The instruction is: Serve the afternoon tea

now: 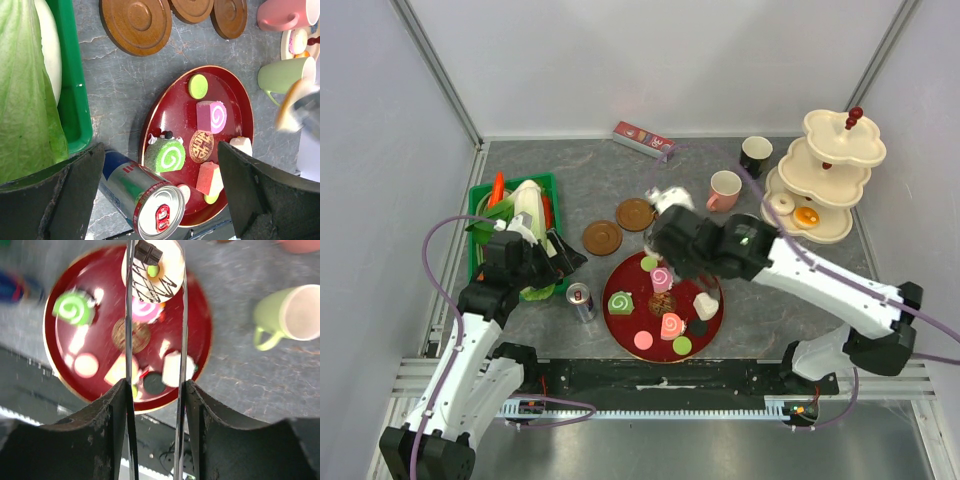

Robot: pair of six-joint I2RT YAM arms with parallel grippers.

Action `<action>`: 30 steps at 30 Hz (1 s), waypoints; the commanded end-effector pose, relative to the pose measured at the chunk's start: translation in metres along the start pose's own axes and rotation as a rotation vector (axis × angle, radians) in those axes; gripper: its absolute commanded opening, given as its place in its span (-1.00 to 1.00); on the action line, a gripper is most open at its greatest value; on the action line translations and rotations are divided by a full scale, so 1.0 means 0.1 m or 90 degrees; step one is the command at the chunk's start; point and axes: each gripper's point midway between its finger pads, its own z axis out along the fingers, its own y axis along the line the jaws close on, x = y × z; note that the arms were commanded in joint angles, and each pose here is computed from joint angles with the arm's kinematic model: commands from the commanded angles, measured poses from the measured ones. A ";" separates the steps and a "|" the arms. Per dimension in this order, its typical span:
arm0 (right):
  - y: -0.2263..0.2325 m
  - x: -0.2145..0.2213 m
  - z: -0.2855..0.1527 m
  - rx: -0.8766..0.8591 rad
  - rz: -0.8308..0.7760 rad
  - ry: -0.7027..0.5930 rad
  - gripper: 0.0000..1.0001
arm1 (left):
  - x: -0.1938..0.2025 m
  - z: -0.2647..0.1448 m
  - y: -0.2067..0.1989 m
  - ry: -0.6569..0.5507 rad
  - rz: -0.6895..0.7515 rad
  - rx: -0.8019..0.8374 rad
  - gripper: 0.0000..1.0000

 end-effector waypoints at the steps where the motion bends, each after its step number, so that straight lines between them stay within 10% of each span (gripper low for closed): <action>1: -0.78 -0.46 -0.31 0.086 0.148 -0.114 -0.06 | -0.05 -0.04 -0.10 -0.015 -0.002 0.028 0.98; 30: -3.27 1.16 0.04 0.392 0.675 -0.014 -0.13 | -0.10 -0.16 -0.26 -0.044 0.014 0.079 0.98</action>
